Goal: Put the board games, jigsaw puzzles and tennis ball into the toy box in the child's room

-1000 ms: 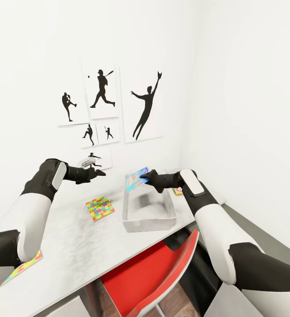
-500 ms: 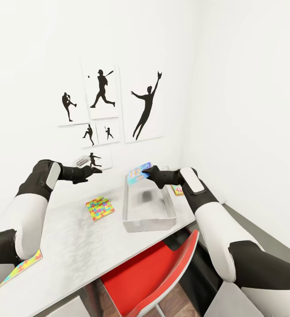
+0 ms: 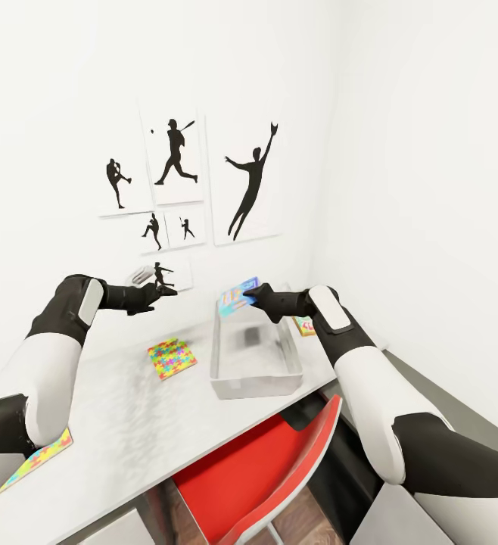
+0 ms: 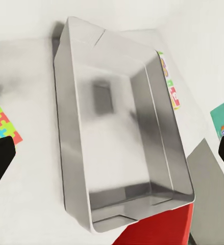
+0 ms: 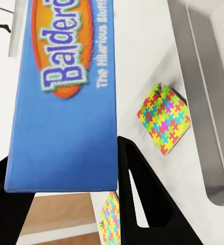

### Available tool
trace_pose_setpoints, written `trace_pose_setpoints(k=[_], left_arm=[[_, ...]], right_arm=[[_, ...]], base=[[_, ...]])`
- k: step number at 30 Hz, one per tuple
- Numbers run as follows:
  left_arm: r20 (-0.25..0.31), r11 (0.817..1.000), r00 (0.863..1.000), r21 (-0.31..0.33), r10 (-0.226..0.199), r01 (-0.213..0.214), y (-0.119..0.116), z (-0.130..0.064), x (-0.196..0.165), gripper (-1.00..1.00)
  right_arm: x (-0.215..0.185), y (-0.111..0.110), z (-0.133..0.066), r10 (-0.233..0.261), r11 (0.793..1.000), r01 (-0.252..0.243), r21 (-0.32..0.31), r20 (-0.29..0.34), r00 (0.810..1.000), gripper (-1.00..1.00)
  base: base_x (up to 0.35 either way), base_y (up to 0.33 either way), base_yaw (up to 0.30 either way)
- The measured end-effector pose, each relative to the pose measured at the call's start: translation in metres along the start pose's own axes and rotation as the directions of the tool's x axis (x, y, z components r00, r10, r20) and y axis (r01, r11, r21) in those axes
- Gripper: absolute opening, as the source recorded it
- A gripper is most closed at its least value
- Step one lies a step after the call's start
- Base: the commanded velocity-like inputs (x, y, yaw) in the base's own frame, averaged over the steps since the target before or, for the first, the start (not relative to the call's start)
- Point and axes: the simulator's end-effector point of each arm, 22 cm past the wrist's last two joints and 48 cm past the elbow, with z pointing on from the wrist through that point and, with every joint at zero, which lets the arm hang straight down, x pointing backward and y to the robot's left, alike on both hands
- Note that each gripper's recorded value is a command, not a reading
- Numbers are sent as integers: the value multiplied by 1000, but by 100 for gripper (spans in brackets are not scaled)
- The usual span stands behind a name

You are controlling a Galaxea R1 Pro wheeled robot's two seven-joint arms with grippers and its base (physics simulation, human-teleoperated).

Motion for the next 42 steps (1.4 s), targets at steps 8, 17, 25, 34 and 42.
trace_pose_setpoints(k=[8,17,25,34,42], left_arm=[[-8,1000,1000,0,-8,8,4,5,3,100],[-20,1000,1000,-4,-15,15,10,13,8,100],[-31,1000,999,-9,-20,20,16,19,12,100],[-44,1000,999,-14,-26,25,21,27,18,100],[-57,999,998,-15,-32,31,24,35,24,100]], right_arm=[[2,0,3,-7,1000,7,1,-24,1000,-100],[-24,39,-3,-60,998,59,-31,-10,998,-100],[-34,60,-4,-98,995,96,-40,-34,995,-100],[-33,46,7,-73,997,73,-2,-68,995,-100],[-28,28,16,-43,999,46,23,-89,995,-100]], base=[[0,0,3],[0,0,59],[0,0,71],[0,0,72],[0,0,72]])
